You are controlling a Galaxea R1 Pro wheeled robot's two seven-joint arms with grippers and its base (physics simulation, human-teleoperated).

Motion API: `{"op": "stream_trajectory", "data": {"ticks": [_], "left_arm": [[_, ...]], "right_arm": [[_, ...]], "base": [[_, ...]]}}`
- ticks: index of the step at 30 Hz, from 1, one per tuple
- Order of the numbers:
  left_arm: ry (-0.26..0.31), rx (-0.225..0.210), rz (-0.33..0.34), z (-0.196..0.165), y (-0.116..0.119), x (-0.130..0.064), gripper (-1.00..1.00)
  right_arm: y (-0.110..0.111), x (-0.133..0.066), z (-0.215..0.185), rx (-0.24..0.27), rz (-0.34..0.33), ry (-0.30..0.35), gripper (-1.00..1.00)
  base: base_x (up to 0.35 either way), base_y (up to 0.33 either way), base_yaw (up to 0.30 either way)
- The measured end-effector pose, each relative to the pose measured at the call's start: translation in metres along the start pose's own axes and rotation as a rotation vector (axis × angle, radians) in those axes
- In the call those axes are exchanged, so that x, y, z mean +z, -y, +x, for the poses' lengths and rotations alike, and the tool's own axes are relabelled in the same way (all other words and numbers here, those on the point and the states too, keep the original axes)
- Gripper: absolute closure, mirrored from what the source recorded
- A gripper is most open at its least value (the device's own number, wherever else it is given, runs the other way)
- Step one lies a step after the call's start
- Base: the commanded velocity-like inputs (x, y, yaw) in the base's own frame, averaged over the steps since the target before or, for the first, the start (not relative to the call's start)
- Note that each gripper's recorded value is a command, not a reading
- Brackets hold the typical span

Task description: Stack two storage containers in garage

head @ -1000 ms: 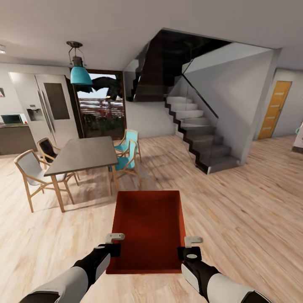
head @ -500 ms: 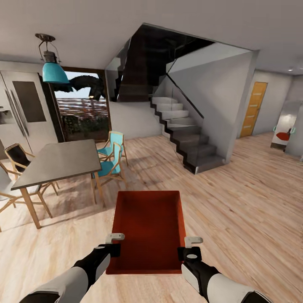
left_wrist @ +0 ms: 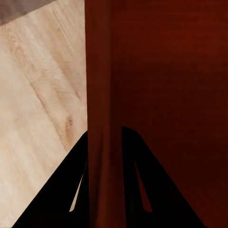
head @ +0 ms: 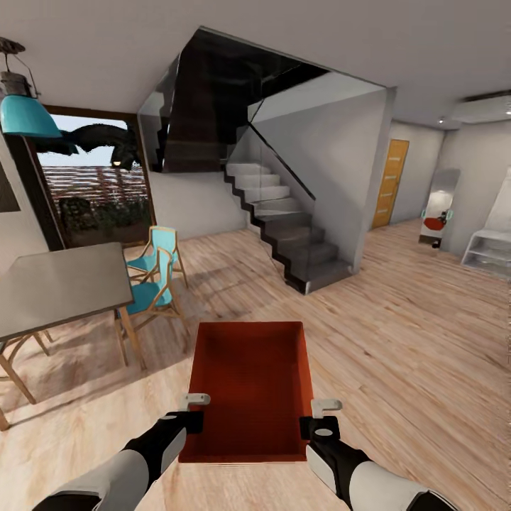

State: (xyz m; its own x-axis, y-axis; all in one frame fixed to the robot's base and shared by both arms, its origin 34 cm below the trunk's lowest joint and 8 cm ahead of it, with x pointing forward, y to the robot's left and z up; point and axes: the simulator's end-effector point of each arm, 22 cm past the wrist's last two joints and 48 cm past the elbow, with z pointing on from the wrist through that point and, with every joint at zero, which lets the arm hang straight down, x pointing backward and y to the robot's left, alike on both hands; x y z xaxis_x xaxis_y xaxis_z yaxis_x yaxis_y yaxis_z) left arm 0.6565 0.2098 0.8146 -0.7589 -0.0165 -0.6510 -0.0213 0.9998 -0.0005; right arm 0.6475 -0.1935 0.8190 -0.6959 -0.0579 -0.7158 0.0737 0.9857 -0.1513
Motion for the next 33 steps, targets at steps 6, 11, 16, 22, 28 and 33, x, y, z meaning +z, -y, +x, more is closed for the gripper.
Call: {"op": "stream_trajectory", "data": {"ticks": [6, 11, 16, 22, 28, 33], "left_arm": [[0.000, 0.000, 0.000, 0.0001, 0.0001, 0.0000, 1.00], [-0.001, 0.000, 0.000, 0.0005, -0.0001, 0.0000, 1.00], [-0.001, 0.000, 0.000, 0.0005, 0.0000, 0.0000, 1.00], [-0.001, 0.000, 0.000, 0.0006, -0.0002, 0.0000, 1.00], [-0.001, 0.000, 0.000, 0.0006, -0.0001, 0.0000, 1.00], [-0.001, 0.000, 0.000, 0.0003, -0.0001, 0.0001, 1.00]], "right_arm": [[0.0001, 0.0001, 0.0000, 0.000, 0.000, 0.000, 1.00], [-0.0001, 0.0000, 0.0003, -0.001, 0.000, -0.001, 1.00], [0.0000, 0.0000, 0.0006, 0.000, 0.000, -0.001, 1.00], [-0.0002, 0.0000, 0.0004, -0.001, 0.000, -0.001, 1.00], [-0.0001, 0.0000, 0.0005, -0.001, 0.000, -0.001, 1.00], [-0.0001, 0.0000, 0.0005, 0.000, 0.000, -0.001, 1.00]], "base": [[0.320, 0.000, -0.246], [0.320, 0.000, -0.246], [0.320, 0.000, -0.245], [0.320, 0.000, -0.245], [0.320, 0.000, -0.245], [0.320, 0.000, -0.246]]}}
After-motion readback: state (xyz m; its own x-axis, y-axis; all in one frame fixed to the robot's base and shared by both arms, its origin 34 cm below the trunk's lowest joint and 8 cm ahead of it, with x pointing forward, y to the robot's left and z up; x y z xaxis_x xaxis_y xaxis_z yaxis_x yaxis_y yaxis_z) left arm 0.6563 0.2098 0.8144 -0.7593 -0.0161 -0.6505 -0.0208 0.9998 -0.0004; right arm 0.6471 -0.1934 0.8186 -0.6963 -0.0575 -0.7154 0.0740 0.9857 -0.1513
